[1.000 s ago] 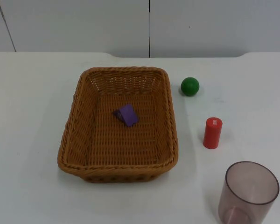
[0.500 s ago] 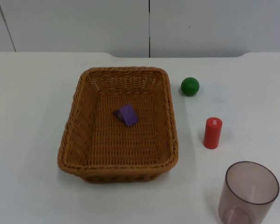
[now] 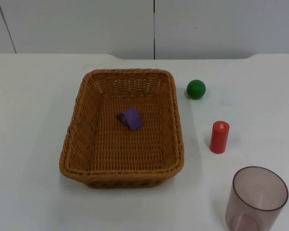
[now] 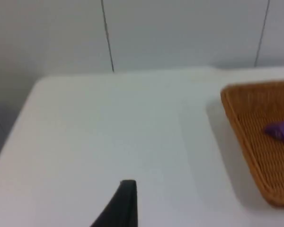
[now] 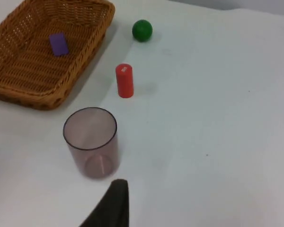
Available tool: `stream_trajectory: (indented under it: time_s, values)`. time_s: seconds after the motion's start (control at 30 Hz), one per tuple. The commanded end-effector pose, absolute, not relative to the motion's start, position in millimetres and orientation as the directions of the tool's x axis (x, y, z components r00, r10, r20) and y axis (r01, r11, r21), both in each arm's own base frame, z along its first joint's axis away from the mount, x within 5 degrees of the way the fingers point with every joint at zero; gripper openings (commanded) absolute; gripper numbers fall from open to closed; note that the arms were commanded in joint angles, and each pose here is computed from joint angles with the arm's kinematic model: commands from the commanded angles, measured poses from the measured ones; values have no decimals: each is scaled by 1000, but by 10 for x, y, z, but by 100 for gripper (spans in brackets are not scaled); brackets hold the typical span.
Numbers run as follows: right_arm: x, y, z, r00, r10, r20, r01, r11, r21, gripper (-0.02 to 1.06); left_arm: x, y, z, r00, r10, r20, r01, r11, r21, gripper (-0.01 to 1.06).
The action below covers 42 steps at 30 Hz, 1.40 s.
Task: Pick up the basket with the left hand and place the triangular block into the basket with the right hand.
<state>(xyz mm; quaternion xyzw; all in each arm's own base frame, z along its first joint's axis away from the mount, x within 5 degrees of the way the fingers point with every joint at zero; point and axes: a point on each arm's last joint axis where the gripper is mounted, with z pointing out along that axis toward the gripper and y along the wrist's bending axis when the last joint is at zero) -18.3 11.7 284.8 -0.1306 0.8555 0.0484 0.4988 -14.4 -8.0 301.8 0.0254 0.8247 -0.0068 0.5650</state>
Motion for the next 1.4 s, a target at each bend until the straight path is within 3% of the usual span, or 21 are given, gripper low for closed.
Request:
stream_trajectory:
  time_s: [0.0,0.1,1.37]
  values:
    - [-164,111,2850,-453,-166,-876,-261,964,-48,105,-118,-75,2938,-394,42,-918,65,998,18,105]
    - [-155,96,2839,-461,-154,-874,-240,970,-44,105,-73,-74,2771,-469,74,-880,110,994,25,105]
    - [-85,79,2805,-445,-95,-890,-191,981,-9,105,-51,-43,2746,-473,28,-881,63,998,-3,105]
